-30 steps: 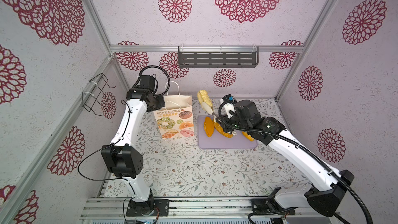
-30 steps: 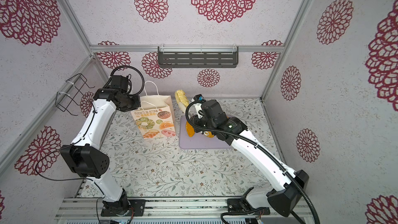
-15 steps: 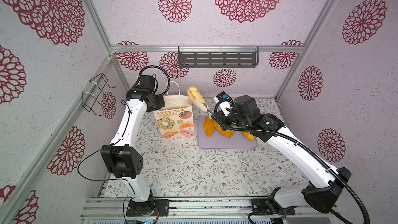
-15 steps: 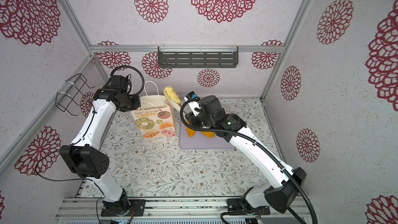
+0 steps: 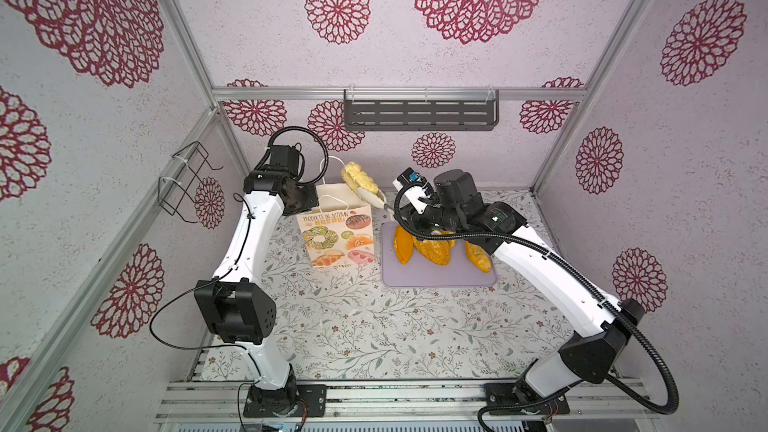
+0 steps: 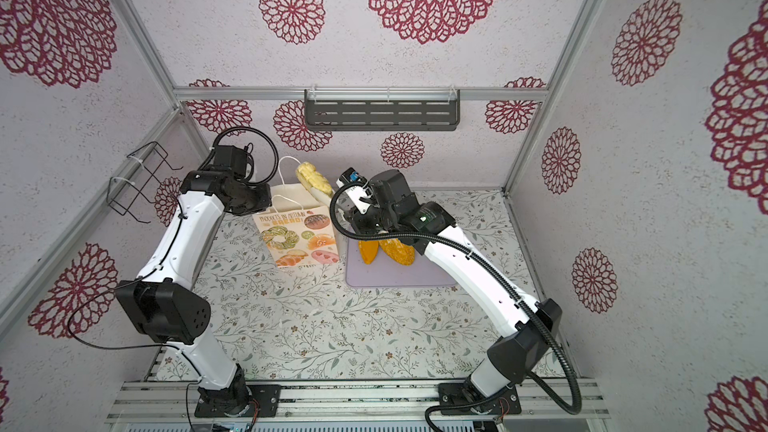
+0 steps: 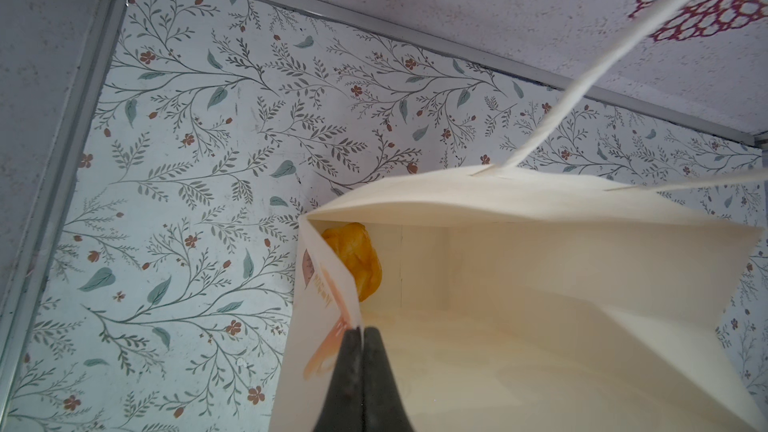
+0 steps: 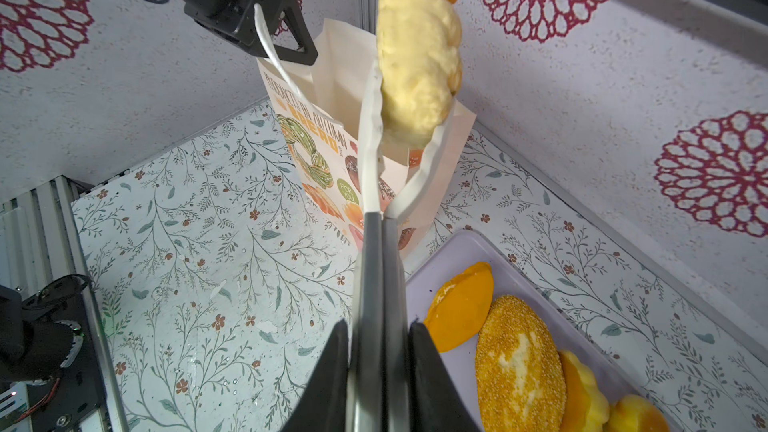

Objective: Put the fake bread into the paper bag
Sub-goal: 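Move the held bread over the bag opening held by the left gripper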

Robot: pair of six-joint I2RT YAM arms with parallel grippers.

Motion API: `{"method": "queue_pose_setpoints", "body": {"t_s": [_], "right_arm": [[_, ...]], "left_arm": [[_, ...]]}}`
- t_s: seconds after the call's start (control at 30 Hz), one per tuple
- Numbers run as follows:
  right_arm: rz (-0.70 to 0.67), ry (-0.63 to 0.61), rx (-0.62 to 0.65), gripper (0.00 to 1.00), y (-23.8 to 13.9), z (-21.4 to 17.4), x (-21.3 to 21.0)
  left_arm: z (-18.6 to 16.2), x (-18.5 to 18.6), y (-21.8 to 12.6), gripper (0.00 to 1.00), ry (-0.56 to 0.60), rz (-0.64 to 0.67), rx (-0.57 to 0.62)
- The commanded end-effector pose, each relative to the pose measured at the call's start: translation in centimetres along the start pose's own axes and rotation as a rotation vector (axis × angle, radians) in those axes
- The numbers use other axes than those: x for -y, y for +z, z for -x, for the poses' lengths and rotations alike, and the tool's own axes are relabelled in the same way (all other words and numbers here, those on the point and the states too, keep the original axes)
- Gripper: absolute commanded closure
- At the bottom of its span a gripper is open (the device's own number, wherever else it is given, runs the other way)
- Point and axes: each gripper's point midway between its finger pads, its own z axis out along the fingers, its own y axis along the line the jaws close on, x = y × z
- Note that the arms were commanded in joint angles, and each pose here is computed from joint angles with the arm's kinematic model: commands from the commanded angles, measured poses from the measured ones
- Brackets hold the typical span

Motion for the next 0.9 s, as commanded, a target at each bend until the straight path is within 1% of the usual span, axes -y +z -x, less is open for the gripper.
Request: {"method": "queue_pose_setpoints", "body": {"t_s": [0.0,0.13,0.43,0.57,0.87], "right_arm": [[0.013,-0.044,0.097,1.0,-1.8,3.2,-0.5],[0.028,-0.042,0.092,1.0,-1.5,3.2,-1.0],[0.023,-0.103,0.075,1.0,-1.0,4.1,-1.0],[0.073,-0.107,0.099,1.0,-0.6,5.0,-1.9],[0.056,-0.17,0.049,1.0,1.8,4.7,-1.4]], "left_arm": [[0.1,0.6,-1.1,1.0,0.03,-0.018,0.021],[0.0,0.7,-1.1,1.0,0.029,-0.024,0.019],[0.0,0.8,-1.1,1.0,0.03,-0.026,0.018],[0.0,0.8,-1.1,1.0,0.032,-0.024,0.019],[0.0,0.8,-1.2,1.0,0.032,-0.023,0.021]]}}
